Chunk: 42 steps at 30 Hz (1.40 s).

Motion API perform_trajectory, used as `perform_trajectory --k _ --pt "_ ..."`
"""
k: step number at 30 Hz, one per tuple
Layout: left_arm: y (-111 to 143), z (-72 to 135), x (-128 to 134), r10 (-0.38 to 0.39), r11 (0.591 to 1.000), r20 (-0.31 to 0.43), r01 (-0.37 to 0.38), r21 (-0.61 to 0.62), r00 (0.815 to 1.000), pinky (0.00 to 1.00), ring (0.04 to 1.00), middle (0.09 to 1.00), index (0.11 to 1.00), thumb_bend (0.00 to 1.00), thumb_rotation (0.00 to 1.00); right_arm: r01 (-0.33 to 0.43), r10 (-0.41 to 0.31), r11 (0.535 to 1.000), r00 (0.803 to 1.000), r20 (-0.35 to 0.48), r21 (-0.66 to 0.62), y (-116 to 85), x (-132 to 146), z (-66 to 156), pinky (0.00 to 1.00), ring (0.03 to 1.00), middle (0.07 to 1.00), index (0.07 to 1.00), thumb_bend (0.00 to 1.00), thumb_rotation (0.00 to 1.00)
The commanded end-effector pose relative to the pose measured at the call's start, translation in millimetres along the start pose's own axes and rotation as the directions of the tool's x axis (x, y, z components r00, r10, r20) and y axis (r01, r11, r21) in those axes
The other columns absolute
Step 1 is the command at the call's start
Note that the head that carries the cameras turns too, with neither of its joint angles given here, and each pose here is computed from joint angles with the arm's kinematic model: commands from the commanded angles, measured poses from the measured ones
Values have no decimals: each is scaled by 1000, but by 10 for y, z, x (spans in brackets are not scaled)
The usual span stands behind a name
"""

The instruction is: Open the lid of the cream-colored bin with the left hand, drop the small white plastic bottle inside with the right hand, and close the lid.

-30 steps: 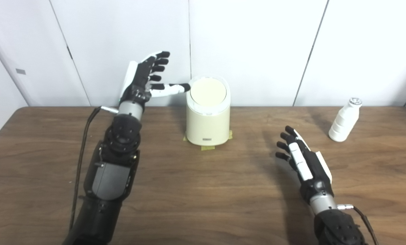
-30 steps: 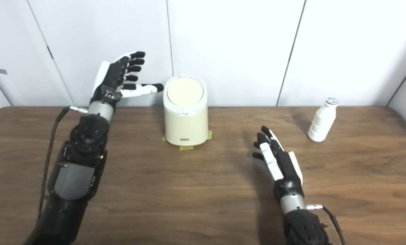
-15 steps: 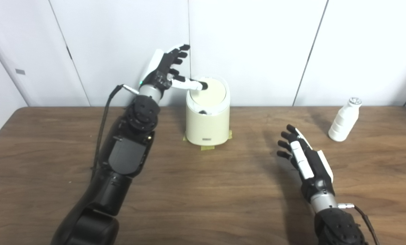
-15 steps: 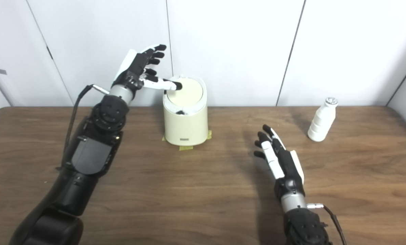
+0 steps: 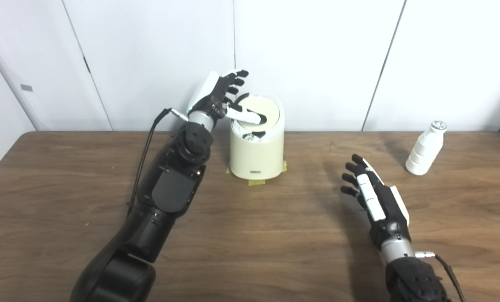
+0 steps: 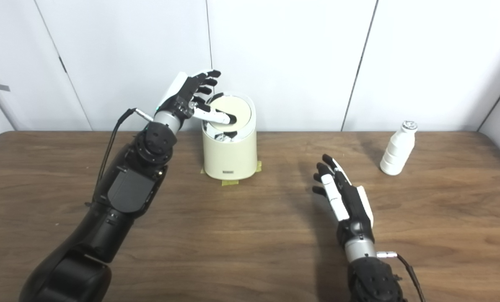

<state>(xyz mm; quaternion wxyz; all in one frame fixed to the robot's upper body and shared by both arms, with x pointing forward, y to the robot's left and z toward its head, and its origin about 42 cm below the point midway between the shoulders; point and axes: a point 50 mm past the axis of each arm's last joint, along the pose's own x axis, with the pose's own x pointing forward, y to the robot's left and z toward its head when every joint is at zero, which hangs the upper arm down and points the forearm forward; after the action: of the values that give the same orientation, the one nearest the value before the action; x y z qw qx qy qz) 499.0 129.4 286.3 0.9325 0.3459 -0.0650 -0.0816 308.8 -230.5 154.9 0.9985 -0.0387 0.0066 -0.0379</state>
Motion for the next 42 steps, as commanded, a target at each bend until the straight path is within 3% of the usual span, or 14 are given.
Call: perform_trajectory --k 1,11,20,36,42 --pt "206 350 124 63 997 104 -69 46 993 679 804 856 896 934 71 -5 4 1000 994 114 8 46 86 251 776 850 886 906 544 847" --pt "184 327 136 68 988 107 -82 130 992 686 797 850 879 918 55 -9 8 1000 993 115 4 59 68 273 770 848 887 911 531 848" --pt "172 326 96 63 960 167 -106 259 984 692 806 834 870 905 57 -17 16 1000 993 117 8 38 59 270 764 847 887 913 519 842" --pt "122 271 91 24 942 185 -84 324 982 747 849 853 870 912 5 -15 12 1000 993 118 27 29 65 276 780 847 886 904 546 812" --pt "68 236 103 9 938 167 -66 341 986 702 817 840 857 946 2 -12 8 999 992 124 32 17 64 274 789 849 887 902 551 806"
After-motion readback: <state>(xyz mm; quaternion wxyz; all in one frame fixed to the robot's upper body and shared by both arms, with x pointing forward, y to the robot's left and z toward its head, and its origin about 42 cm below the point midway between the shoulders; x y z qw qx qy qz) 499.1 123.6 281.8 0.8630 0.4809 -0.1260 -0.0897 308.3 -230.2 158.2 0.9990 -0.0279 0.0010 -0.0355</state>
